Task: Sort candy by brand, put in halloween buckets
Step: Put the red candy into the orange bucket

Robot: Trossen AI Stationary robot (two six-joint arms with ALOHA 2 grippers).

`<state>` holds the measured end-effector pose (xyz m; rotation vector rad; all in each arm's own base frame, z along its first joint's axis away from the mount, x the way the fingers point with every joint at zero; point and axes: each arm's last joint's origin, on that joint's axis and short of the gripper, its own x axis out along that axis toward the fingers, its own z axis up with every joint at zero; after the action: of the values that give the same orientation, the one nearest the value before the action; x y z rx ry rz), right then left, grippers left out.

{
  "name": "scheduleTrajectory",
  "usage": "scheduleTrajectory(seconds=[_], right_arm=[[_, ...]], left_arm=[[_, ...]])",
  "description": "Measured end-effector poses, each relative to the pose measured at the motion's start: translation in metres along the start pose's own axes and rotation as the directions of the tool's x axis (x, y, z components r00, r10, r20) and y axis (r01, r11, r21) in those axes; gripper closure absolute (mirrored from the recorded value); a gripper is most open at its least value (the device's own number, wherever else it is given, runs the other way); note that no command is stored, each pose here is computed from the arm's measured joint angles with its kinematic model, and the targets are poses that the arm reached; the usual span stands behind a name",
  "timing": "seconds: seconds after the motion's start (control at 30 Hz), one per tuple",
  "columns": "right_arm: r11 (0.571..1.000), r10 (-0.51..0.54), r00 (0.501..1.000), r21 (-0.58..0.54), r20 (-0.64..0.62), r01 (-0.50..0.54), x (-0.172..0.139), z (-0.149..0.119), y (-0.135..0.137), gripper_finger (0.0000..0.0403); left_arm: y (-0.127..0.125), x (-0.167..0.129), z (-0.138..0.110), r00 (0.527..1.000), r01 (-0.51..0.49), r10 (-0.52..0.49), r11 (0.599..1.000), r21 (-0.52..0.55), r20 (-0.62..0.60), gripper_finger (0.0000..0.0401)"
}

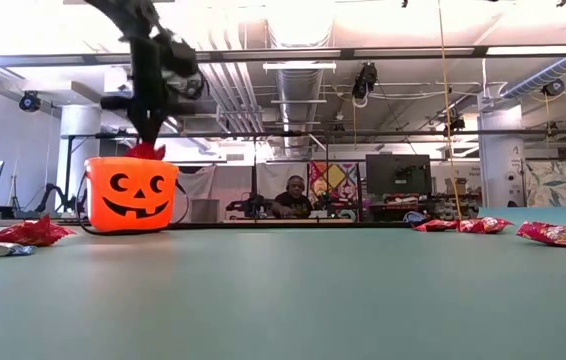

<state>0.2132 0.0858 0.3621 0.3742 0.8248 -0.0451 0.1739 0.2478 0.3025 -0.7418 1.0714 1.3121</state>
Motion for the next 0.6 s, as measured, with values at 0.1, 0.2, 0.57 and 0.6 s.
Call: scheduleTrajectory(seconds=[0.1, 0.2, 0.57, 0.6], right_arm=[[1.000, 0.007, 1.000, 0.028, 0.011, -0.007, -0.005, -0.003, 0.007, 0.0272], [0.998, -0.010, 1.000, 0.060, 0.020, 0.009, -0.011, -0.003, 0.010, 0.0270], [0.986, -0.034, 0.999, 0.163, -0.009, 0.035, -0.017, -0.005, 0.008, 0.0228], [0.986, -0.034, 0.999, 0.163, -0.010, 0.035, -0.017, -0.005, 0.008, 0.0224]], left_arm=[[0.001, 0.023, 0.006, 0.997, -0.020, 0.021, 1.000, 0.006, -0.079, 0.0401], [0.001, 0.045, 0.011, 0.989, -0.023, 0.023, 1.000, 0.004, -0.145, 0.0401], [-0.002, 0.082, 0.018, 0.974, -0.045, 0.049, 0.999, 0.022, -0.221, 0.0401], [-0.002, 0.085, 0.018, 0.973, -0.048, 0.051, 0.999, 0.021, -0.227, 0.0400]])
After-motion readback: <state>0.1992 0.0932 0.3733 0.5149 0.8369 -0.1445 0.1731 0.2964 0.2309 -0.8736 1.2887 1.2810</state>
